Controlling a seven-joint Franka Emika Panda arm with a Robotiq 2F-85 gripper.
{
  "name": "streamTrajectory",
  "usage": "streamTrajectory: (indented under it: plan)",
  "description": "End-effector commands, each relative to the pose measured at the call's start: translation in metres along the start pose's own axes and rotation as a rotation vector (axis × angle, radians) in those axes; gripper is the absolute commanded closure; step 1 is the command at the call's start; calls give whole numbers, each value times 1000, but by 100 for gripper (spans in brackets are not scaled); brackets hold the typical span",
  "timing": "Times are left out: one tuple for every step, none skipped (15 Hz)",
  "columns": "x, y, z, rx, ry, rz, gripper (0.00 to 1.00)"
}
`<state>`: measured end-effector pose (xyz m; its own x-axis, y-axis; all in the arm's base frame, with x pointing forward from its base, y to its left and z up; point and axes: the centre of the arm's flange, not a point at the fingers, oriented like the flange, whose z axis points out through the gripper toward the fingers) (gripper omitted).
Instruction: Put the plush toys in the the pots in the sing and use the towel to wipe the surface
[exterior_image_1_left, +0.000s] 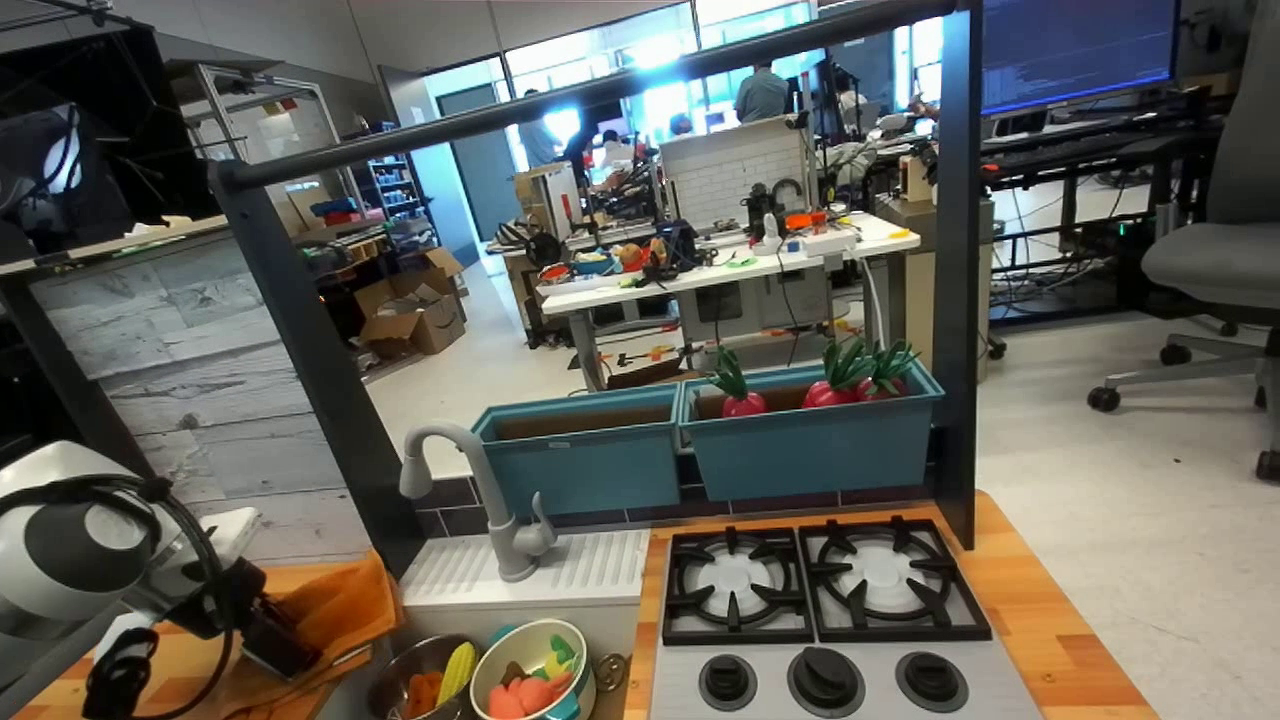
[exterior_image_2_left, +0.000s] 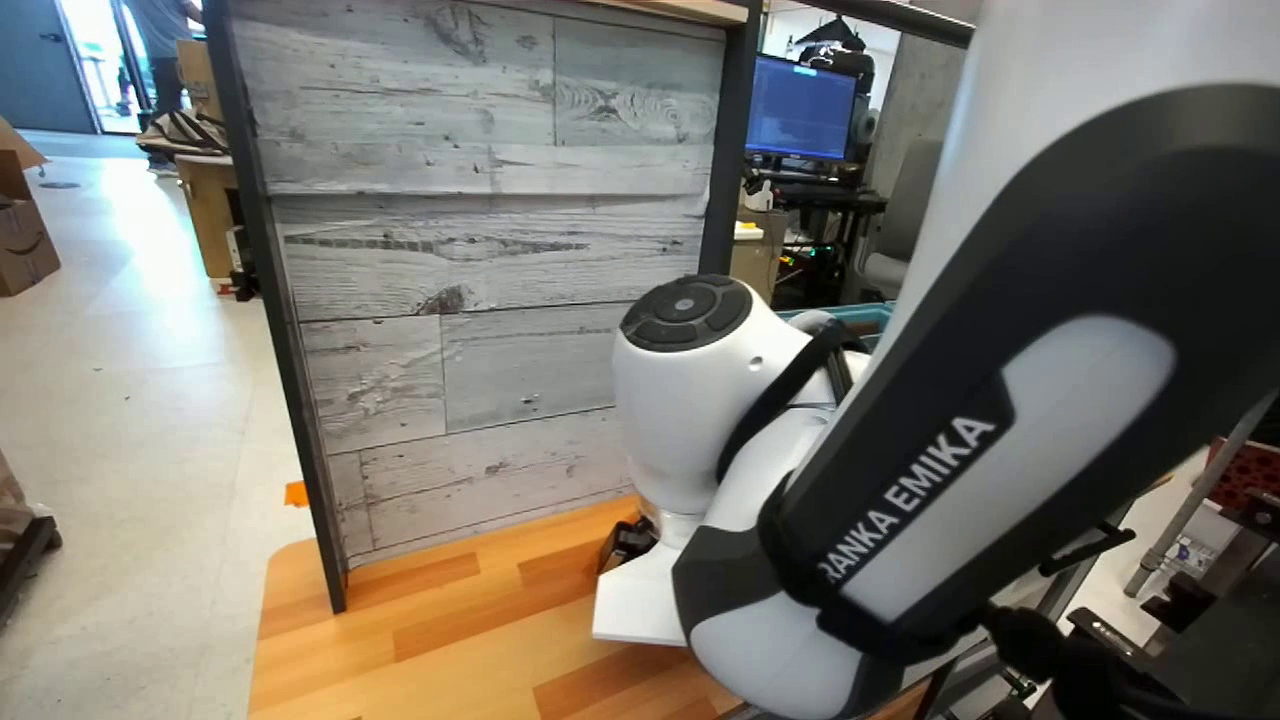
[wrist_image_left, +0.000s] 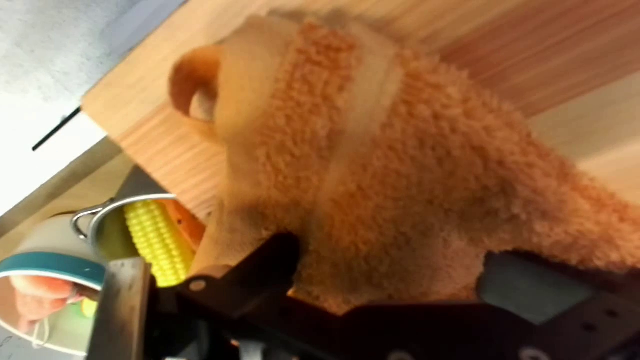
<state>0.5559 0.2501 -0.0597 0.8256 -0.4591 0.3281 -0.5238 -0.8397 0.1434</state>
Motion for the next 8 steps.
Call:
streamTrajectory:
  plan:
    - [-55,-73,-3,107,-59,-120,0]
    - [-67,-92,-11,150,-71,-153,0]
    - [-83,-112,-21,192,-84,-183,0]
    - [-98,-133,-25,218,-99,-207,0]
    - [-108,-146,-28,243,-122,-230,0]
    - [-113,-151,-29,248,-147,-240,0]
    - [-109,-149,-27,237,-159,-233,0]
    - [-102,-145,-24,223,-171,-220,0]
